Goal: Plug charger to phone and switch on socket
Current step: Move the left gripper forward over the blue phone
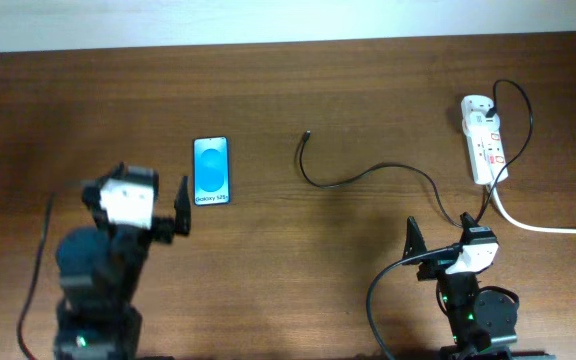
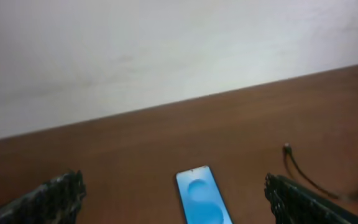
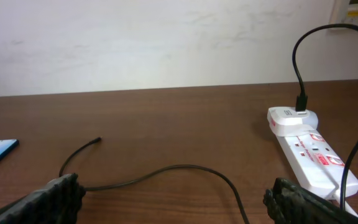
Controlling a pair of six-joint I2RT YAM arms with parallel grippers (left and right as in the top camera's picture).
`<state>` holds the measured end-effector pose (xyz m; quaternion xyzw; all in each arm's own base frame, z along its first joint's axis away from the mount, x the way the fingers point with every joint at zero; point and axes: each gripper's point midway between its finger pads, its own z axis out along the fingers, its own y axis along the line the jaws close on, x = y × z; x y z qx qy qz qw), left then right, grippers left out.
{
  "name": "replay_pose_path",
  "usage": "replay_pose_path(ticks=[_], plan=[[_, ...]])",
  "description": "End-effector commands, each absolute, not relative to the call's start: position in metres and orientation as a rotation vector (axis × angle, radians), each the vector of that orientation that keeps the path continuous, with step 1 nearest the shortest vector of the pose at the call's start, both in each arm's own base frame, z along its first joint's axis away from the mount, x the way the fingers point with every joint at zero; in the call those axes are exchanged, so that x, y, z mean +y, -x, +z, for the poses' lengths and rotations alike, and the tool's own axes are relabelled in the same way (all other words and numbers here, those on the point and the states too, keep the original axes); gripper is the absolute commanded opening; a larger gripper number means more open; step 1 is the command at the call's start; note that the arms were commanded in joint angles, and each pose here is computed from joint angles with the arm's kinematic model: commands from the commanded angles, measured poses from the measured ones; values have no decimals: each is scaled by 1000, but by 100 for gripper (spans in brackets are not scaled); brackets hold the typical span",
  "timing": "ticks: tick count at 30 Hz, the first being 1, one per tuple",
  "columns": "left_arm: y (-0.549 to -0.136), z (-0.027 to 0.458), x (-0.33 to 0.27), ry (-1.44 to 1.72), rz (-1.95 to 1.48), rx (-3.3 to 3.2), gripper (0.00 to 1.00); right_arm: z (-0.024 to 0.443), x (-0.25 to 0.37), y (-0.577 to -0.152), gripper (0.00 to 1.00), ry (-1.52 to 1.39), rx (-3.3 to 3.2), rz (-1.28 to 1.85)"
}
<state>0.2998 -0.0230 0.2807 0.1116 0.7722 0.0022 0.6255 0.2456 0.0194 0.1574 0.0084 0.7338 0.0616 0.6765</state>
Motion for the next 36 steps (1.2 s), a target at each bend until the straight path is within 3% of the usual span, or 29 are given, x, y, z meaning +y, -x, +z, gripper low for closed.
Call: replay_pose_path(ticks=[1, 12, 19, 27, 36], plan=[[-329, 317, -34, -298, -75, 1820, 99, 156, 19, -245, 98, -21, 1649, 142], [-427, 290, -64, -376, -307, 2328, 99, 156, 19, -245, 98, -21, 1649, 142], [-432, 267, -89, -422, -535, 2428, 99, 156, 19, -245, 98, -21, 1649, 142], [-446, 265, -94, -354, -551, 2417, 99, 156, 19, -245, 98, -21, 1649, 142], [-466, 170, -71, 29, -136, 2707, 99, 156, 19, -245, 98, -21, 1649, 142]])
